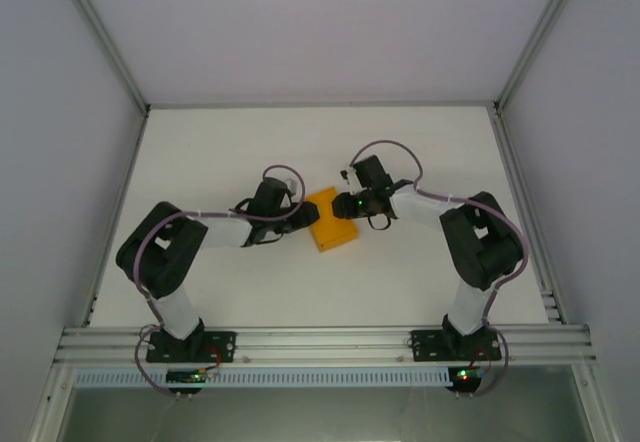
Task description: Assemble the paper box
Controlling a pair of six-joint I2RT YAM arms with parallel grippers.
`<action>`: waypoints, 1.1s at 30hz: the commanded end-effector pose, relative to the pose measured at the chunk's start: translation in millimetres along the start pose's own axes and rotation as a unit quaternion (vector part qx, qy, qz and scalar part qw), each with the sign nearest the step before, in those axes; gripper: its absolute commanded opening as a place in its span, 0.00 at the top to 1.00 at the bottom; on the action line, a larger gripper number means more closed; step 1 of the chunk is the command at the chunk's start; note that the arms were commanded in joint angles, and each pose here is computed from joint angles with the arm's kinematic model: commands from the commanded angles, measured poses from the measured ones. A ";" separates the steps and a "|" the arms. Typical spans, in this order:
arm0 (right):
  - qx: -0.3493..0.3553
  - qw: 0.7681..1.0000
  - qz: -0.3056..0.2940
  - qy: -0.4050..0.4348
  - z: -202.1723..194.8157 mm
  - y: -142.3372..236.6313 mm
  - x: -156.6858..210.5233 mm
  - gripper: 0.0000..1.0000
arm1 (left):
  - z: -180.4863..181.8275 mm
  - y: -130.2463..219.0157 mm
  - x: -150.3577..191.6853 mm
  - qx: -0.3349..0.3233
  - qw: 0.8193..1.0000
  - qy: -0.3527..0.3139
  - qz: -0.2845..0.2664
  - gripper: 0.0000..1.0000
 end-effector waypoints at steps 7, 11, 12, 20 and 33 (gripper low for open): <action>0.005 0.995 0.093 0.026 11.8 -6.5 15.0 0.66 | -10.9 33.0 16.5 -0.016 0.999 -0.042 0.012 0.00; 0.009 0.995 0.091 0.034 12.7 -3.0 8.1 0.66 | -6.7 44.6 20.9 -0.033 0.999 -0.037 0.015 0.00; 0.009 0.995 0.093 0.036 12.8 -2.5 8.8 0.66 | -4.5 47.7 21.9 -0.039 0.998 -0.035 0.016 0.00; 0.012 0.995 0.094 0.029 11.2 -6.0 10.0 0.66 | 10.8 47.7 38.6 -0.056 0.997 -0.013 0.044 0.00; 0.005 0.994 0.107 0.019 10.4 -13.8 22.3 0.66 | 10.3 10.7 44.0 -0.026 0.996 0.009 0.079 0.46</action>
Point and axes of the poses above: each hand's point on the last joint's axis, 136 mm out from that joint toward the fingers, its own y axis back along the fingers, its own z axis along the line the jaws close on, x = y × z, the point moved 5 cm from there along y, back along the fingers, and after that the axes turned 15 degrees about y, right-handed, at the moved point
